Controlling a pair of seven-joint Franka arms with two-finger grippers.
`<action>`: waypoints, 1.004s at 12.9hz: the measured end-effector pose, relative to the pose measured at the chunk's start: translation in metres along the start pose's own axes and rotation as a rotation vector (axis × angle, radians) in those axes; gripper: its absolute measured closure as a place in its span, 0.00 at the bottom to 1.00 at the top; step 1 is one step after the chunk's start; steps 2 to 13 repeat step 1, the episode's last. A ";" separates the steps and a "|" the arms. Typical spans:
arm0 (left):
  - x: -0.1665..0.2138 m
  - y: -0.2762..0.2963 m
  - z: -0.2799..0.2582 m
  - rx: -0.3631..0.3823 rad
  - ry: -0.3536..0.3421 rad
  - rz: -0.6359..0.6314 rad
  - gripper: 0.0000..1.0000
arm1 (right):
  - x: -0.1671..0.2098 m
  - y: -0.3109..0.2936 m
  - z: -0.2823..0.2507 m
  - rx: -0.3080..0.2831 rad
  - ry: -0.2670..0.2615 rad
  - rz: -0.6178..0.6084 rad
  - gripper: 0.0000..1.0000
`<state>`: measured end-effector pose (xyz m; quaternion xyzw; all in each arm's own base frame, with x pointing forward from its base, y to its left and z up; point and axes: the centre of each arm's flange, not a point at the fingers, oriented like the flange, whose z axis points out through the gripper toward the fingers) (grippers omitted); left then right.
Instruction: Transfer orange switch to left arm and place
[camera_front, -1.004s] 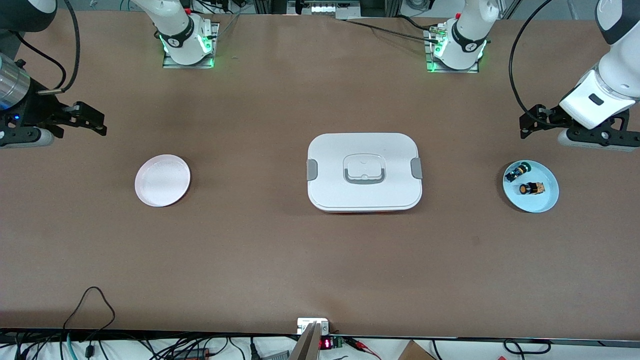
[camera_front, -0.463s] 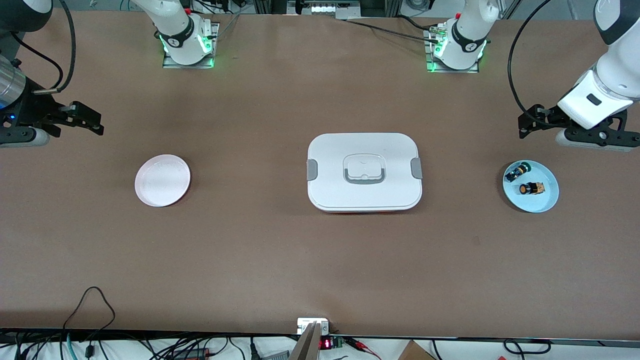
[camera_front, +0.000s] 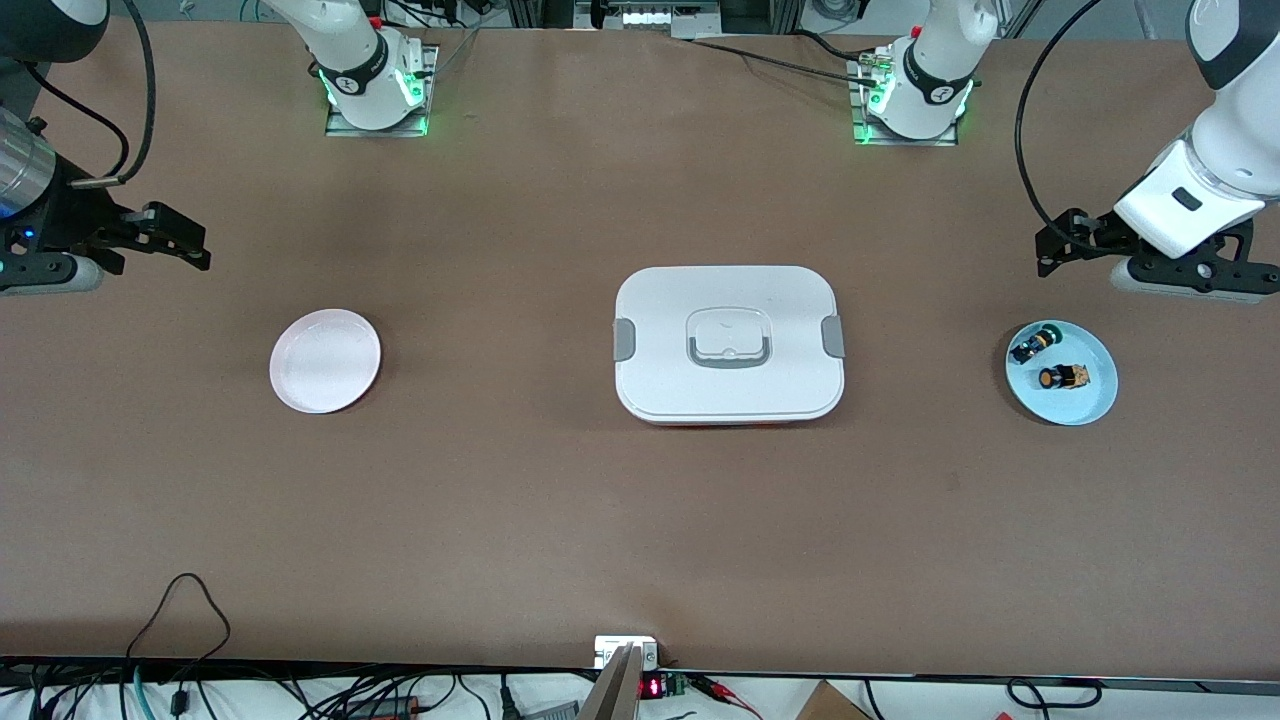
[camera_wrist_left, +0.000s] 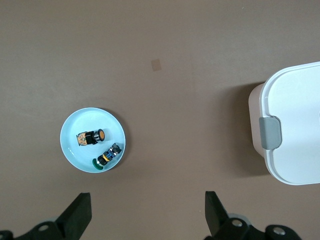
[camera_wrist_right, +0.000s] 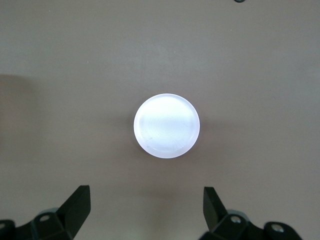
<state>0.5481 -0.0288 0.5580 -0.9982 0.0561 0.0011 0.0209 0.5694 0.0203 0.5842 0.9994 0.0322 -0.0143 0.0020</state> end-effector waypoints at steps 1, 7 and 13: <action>0.000 0.000 0.000 0.000 0.000 0.000 0.00 | 0.000 0.000 0.000 0.000 0.000 0.000 0.00; 0.000 0.000 0.000 0.000 0.000 0.000 0.00 | 0.000 0.000 0.000 0.000 0.000 0.000 0.00; 0.000 0.000 0.000 0.000 0.000 0.000 0.00 | 0.000 0.000 0.000 0.000 0.000 0.000 0.00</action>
